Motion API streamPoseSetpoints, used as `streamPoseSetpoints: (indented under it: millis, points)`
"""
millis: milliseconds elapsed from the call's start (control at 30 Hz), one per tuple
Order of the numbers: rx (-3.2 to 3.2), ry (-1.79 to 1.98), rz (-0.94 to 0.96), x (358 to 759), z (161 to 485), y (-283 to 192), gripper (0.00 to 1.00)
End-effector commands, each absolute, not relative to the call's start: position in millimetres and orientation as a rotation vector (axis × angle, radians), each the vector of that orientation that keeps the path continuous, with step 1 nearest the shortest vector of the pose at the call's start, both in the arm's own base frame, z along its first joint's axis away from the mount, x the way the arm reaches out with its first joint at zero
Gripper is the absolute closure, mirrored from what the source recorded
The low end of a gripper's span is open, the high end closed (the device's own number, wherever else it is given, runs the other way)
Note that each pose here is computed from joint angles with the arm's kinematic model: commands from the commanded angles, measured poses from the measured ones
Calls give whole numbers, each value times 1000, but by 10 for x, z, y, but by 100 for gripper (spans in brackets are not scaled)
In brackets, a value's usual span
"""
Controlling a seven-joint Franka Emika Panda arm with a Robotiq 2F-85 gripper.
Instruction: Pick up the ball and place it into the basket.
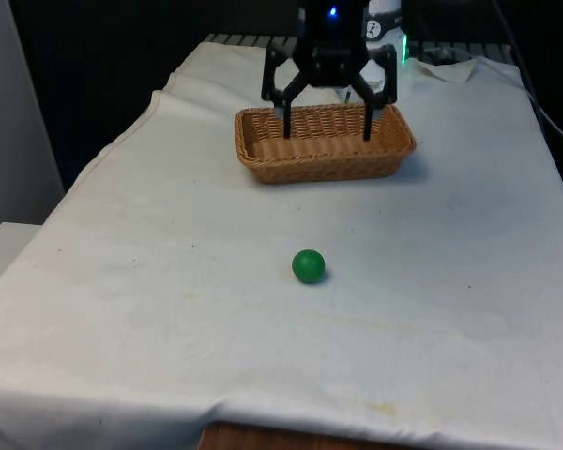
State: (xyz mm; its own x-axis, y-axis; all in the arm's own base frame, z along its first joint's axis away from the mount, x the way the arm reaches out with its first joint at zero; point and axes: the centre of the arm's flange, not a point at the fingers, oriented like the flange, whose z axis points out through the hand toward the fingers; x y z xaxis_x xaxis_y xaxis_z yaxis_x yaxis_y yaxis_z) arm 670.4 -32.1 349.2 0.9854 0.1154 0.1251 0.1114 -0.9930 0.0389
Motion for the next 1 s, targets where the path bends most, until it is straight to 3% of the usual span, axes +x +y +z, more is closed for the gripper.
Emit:
streamPoseSetpoints:
  millis: [0, 967]
  points:
    - [3099, 176, 197, 6724, 3453, -342, 0]
    - [3164, 157, 197, 6971, 2451, -802, 0]
